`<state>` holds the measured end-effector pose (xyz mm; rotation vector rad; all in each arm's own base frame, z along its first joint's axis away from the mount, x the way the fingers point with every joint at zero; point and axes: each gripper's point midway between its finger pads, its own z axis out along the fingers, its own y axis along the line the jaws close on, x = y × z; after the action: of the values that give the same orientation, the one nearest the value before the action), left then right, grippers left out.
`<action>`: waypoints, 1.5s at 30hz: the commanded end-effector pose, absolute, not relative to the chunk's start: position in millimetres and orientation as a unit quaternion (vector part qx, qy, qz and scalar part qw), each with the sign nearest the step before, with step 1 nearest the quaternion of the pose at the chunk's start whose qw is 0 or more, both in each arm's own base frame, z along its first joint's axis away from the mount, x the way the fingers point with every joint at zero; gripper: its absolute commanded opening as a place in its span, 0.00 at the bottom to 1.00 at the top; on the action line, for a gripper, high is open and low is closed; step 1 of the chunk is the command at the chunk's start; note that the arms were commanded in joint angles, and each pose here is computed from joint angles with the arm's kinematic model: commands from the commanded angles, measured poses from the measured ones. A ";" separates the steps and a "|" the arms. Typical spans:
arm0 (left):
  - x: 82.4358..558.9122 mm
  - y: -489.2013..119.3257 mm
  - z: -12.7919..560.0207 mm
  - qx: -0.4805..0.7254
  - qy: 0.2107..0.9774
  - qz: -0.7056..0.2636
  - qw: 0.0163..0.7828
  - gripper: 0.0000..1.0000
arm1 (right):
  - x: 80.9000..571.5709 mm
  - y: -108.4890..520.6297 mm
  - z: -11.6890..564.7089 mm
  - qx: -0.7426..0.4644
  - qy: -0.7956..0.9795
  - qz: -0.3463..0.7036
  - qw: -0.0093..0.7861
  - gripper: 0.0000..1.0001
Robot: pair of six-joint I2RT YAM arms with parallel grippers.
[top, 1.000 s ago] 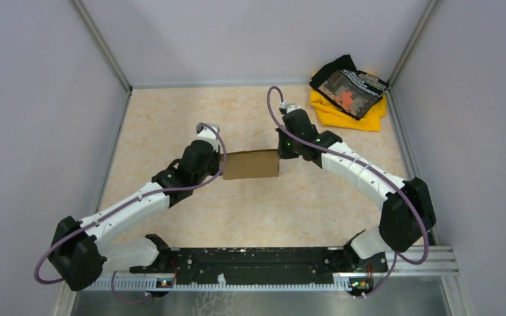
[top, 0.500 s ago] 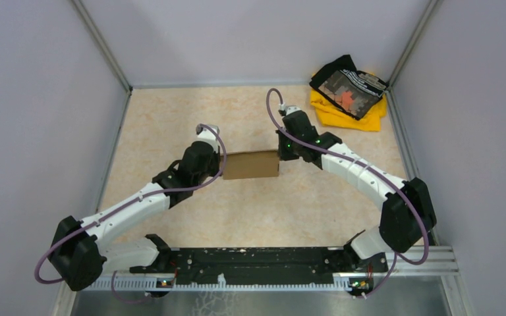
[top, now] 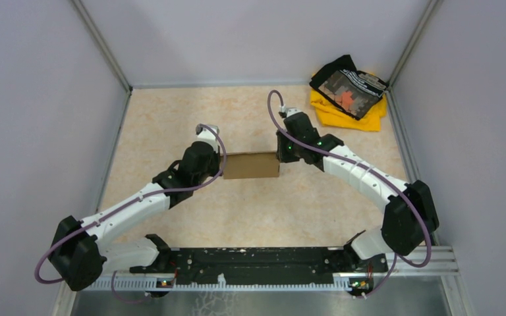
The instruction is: Fold the paper box
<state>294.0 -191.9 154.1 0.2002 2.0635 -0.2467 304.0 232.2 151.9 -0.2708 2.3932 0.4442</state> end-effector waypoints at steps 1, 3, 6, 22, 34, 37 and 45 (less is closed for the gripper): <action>283.0 -197.0 133.9 0.098 0.869 -0.109 0.473 0.04 | 289.5 238.8 156.7 -0.117 0.916 0.190 0.335 0.19; 283.0 -196.7 133.6 0.098 0.869 -0.109 0.473 0.04 | 289.6 238.9 157.2 -0.115 0.915 0.192 0.336 0.21; 283.5 -196.9 135.0 0.097 0.868 -0.109 0.475 0.04 | 286.3 242.7 160.0 -0.119 0.912 0.206 0.334 0.23; 284.1 -199.0 132.8 0.099 0.870 -0.109 0.470 0.04 | 295.1 240.8 177.2 -0.098 0.902 0.221 0.358 0.56; 283.8 -199.0 131.3 0.100 0.871 -0.109 0.468 0.04 | 306.9 230.0 203.5 -0.051 0.883 0.232 0.406 0.68; 284.1 -199.2 132.0 0.101 0.870 -0.109 0.469 0.04 | 312.6 226.1 199.9 -0.042 0.884 0.228 0.405 0.68; 284.1 -199.6 131.1 0.102 0.871 -0.109 0.468 0.04 | 323.7 224.7 185.2 -0.030 0.890 0.222 0.396 0.66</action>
<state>296.5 -196.3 153.8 0.1946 2.0575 -0.2622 309.3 223.4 179.0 -0.1159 2.3066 0.5486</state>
